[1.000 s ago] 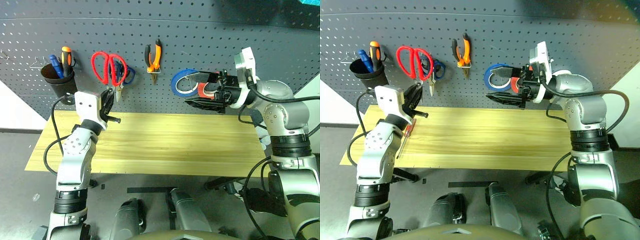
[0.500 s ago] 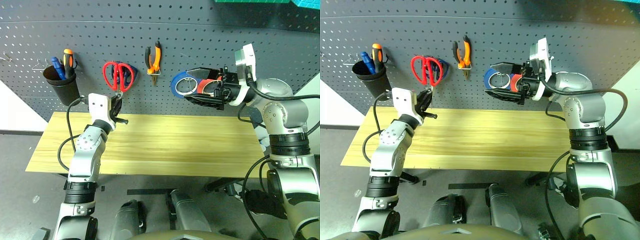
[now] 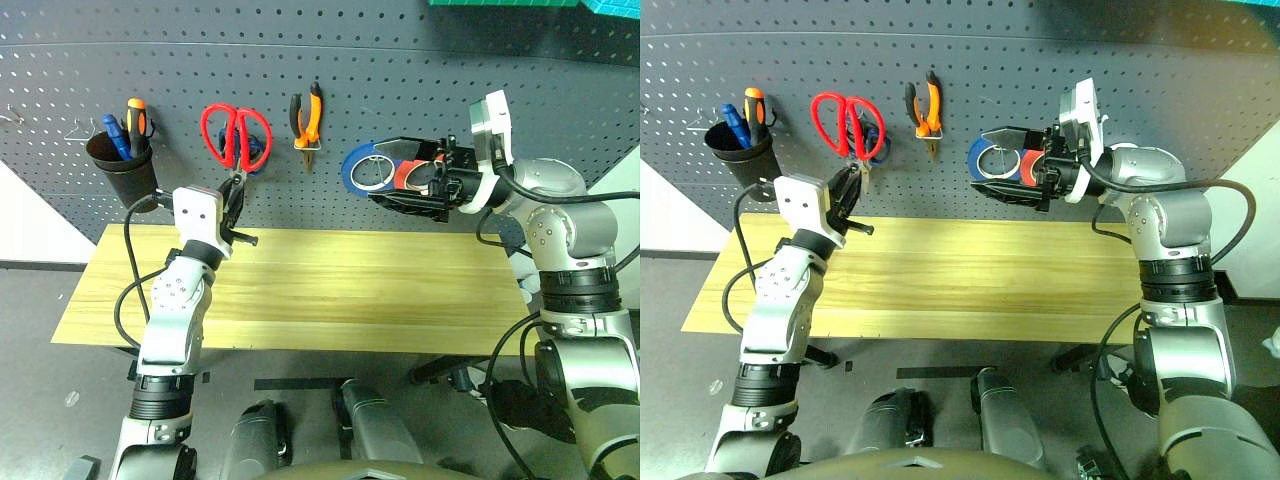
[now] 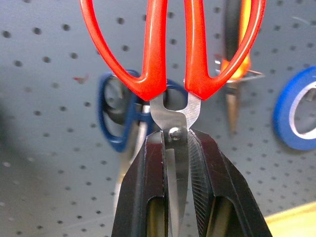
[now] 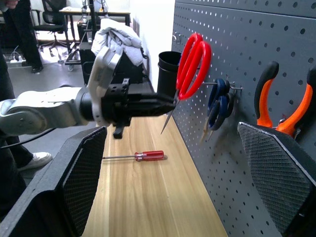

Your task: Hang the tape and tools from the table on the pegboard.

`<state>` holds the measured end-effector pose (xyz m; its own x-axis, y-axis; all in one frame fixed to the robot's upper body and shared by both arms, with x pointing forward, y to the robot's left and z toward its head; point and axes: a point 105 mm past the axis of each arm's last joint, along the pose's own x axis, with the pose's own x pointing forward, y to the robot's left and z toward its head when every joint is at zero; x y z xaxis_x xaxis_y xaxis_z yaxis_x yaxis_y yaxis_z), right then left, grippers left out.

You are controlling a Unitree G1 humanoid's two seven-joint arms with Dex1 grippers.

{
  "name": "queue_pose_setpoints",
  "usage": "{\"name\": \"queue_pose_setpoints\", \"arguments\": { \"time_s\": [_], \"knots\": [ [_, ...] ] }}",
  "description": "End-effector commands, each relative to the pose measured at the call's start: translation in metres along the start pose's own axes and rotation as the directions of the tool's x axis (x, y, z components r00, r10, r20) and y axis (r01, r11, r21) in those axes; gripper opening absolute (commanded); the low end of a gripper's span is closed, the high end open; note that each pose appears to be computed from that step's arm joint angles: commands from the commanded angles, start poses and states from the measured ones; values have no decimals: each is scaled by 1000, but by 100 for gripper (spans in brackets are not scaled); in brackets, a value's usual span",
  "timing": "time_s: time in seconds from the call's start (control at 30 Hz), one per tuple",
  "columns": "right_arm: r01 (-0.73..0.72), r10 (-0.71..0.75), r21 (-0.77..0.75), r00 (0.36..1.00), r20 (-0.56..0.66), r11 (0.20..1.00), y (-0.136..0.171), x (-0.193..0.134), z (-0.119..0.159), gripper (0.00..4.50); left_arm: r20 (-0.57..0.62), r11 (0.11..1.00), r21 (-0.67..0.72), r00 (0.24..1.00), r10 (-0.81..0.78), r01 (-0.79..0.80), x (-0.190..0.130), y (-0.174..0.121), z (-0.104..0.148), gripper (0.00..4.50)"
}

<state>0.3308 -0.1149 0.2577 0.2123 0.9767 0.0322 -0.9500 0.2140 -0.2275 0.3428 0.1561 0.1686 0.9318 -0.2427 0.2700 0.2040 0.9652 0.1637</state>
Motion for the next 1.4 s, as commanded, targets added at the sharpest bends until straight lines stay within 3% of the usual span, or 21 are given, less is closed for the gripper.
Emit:
{"name": "queue_pose_setpoints", "arguments": {
  "time_s": [0.03, 0.63, 0.97, 1.17, 1.33, 1.37, 1.4],
  "knots": [
    [-4, 4, -53, 1000, 18, 999, 3, -2, 12, 450, 5, 1000, -1, 1000, -4, 4, -1, -4, 6, 27],
    [-4, 2, -63, 1000, -23, 998, 3, 1, 3, 450, -111, 995, -7, 989, 98, -100, 10, 20, -18, 27],
    [5, -7, -75, 1000, -27, 997, 0, 3, 1, 450, -184, 996, -16, 979, 85, -90, 47, 34, -35, 27],
    [7, -9, -78, 1000, -24, 997, 1, 3, 1, 450, -148, 995, -25, 985, 87, -92, 53, 38, -27, 223],
    [4, -6, -66, 1000, -30, 998, 3, 0, 0, 450, -108, 998, -58, 994, 20, -26, 32, 23, -16, 389],
    [-1, -1, -56, 999, -34, 998, 4, 0, -2, 450, -105, 997, -70, 994, 6, -13, 25, 19, -13, 416],
    [-6, 4, -47, 999, -38, 999, 6, 0, -3, 450, -106, 997, -77, 994, -2, -6, 19, 17, -12, 416]
  ]
}}
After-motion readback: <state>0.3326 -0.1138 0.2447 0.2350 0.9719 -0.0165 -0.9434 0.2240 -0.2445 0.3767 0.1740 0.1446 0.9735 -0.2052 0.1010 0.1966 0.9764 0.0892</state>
